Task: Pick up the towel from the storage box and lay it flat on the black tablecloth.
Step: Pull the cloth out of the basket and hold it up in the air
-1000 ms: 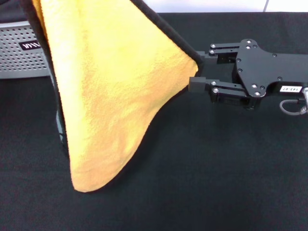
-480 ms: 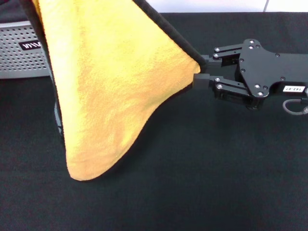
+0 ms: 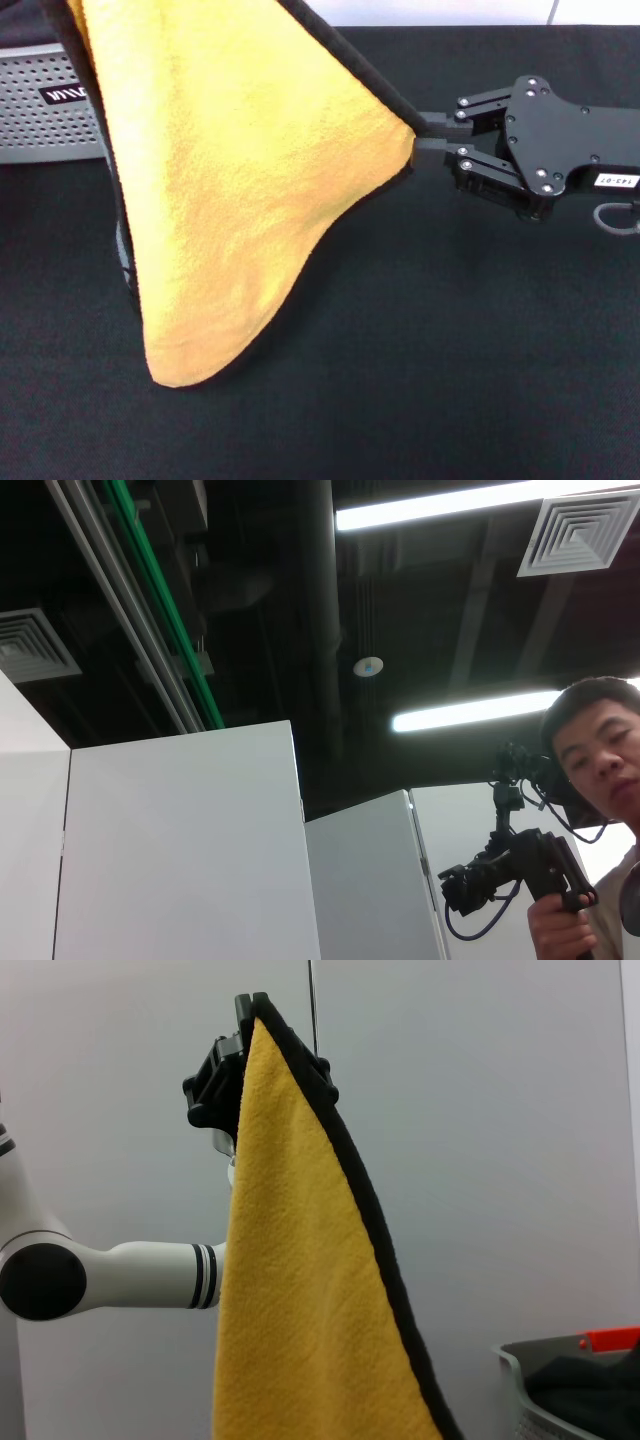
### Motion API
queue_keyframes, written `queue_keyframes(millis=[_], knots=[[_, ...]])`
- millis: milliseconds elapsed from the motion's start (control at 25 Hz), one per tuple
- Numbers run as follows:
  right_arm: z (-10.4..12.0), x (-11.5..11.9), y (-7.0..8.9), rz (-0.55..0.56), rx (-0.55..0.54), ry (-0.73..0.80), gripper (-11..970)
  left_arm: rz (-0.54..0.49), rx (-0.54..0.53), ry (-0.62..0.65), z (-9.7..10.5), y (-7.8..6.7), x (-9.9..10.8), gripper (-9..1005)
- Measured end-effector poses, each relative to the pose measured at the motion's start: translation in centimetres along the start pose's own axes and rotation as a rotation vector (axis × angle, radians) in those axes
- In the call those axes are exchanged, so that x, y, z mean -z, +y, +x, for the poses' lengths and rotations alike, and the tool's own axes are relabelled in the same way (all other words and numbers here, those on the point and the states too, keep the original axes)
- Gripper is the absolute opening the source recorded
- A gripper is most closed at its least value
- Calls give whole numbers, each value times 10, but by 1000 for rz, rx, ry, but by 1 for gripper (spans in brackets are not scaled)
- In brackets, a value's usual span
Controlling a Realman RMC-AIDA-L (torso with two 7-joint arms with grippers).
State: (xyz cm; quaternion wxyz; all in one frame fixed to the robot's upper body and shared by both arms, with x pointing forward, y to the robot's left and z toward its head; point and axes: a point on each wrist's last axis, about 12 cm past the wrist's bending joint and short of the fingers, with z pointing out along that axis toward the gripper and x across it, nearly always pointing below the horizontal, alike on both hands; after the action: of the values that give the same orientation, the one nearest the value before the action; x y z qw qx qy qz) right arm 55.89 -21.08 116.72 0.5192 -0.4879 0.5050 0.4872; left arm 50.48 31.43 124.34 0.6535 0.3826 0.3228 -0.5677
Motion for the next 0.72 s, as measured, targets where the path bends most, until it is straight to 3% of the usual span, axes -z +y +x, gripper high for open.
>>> queue_keyframes(millis=[440,720], knots=[[0,-1,0,7,1,-8,111,-2,4,-9,3,-1,-1,17],[1,3,-4,69,-32,-24,28,-14,17,-11,6,-4,1,18]])
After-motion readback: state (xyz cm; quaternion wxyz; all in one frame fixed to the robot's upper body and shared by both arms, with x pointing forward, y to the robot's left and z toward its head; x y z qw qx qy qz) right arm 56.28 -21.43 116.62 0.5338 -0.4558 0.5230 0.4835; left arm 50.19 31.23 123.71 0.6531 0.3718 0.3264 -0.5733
